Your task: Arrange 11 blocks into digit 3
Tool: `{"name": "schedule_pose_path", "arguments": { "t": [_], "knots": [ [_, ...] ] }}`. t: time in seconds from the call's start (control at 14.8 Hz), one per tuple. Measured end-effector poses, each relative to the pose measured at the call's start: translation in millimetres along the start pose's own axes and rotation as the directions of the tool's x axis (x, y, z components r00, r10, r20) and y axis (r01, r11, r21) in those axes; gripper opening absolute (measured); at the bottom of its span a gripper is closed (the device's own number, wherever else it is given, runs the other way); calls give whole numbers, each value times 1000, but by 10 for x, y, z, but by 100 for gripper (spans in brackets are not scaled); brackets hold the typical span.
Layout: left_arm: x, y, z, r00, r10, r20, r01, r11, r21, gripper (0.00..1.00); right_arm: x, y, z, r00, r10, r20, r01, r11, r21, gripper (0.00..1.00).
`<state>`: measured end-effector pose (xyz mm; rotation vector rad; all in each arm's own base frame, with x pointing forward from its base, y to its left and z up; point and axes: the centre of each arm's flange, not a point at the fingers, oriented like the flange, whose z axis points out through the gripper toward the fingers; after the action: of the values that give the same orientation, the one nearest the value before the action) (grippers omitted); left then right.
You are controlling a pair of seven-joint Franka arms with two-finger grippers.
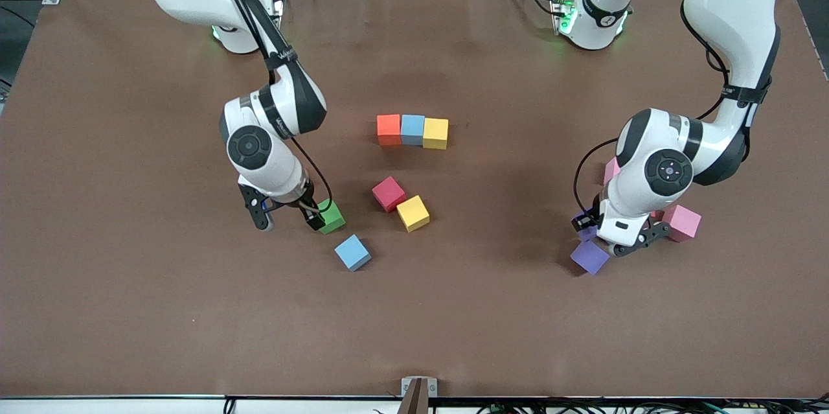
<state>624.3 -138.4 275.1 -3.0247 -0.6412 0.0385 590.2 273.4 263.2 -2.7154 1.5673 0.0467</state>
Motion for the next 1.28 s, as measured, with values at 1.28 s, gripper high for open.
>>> {"name": "schedule_pose_path", "arguments": {
  "t": [1.28],
  "knots": [
    [13, 13, 16, 1000, -7, 2, 7, 1000, -2, 60, -104, -76, 603, 998, -62, -9, 62, 998, 10, 78]
  ]
}}
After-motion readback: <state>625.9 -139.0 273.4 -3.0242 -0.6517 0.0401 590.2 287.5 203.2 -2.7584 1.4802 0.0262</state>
